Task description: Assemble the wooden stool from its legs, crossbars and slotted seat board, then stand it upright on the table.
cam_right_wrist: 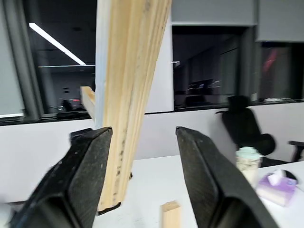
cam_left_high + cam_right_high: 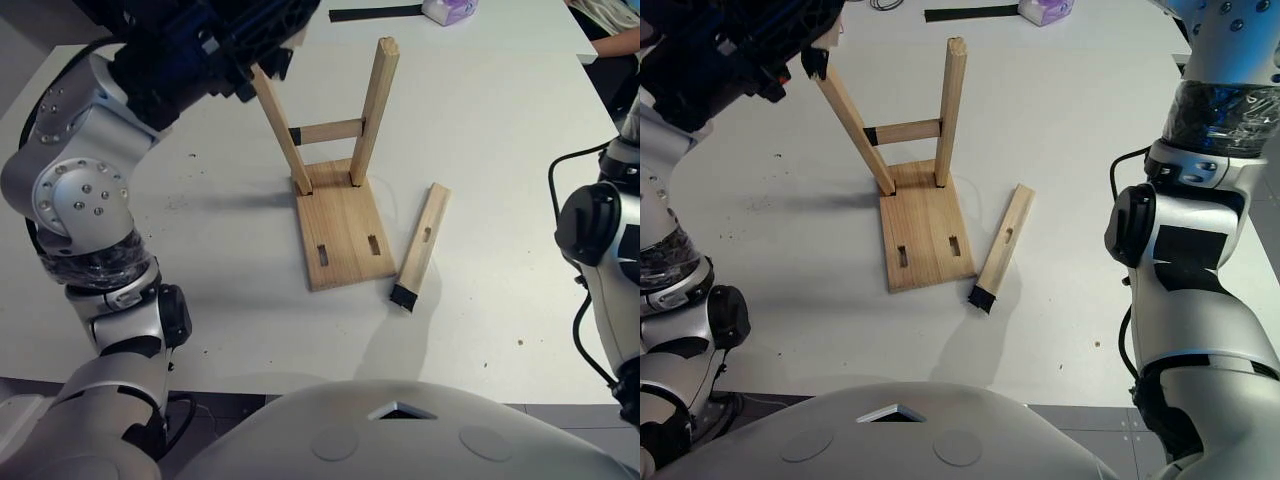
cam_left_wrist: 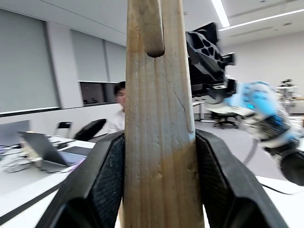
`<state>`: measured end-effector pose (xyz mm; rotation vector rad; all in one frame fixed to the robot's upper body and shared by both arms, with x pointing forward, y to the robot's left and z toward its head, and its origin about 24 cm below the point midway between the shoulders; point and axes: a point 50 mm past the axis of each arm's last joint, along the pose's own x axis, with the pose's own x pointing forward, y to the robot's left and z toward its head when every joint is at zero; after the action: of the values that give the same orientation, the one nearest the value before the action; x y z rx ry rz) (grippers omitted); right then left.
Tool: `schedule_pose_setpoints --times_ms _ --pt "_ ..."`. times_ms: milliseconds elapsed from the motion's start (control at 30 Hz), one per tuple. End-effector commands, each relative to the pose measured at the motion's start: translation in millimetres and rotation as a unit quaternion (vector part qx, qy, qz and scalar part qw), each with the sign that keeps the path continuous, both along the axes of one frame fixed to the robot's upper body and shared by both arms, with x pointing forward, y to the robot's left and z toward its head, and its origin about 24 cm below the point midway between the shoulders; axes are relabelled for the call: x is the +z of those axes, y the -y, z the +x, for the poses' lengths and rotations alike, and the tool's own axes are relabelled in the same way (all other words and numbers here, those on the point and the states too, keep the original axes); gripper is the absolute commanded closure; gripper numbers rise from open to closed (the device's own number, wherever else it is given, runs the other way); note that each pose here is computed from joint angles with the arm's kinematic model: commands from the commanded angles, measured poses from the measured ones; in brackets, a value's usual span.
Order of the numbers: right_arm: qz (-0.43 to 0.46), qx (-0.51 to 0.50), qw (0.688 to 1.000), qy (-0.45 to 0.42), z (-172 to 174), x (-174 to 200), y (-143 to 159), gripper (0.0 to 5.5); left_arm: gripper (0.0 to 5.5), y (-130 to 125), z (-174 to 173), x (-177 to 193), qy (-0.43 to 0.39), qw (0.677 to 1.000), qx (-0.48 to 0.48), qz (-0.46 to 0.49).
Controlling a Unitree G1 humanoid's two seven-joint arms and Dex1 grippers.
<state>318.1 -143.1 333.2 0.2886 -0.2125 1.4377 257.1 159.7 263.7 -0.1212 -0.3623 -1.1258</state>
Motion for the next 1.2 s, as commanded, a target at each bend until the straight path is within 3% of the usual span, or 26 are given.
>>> schedule_pose_setpoints --times_ms 33,300,800,1100,1200 --pt "-0.012 0.075 0.997 -0.002 -8 7 4 3.04 3.45 3 -10 -6 0.004 0.999 -0.046 0.017" --pt "-0.014 0.17 0.985 -0.001 -23 15 8 1.89 3.45 6 -20 -10 -0.014 0.992 -0.123 0.009" --pt "-0.022 0.207 0.978 0.023 -30 27 -4 1.89 3.45 13 -27 -28 -0.054 0.988 -0.144 0.02" --pt "-0.044 0.211 0.976 0.016 -27 26 -6 3.2 3.46 11 -27 -30 -0.051 0.989 -0.133 0.038" --pt "-0.063 0.206 0.976 0.013 -26 20 -8 3.32 3.46 10 -25 -30 -0.049 0.989 -0.129 0.049"
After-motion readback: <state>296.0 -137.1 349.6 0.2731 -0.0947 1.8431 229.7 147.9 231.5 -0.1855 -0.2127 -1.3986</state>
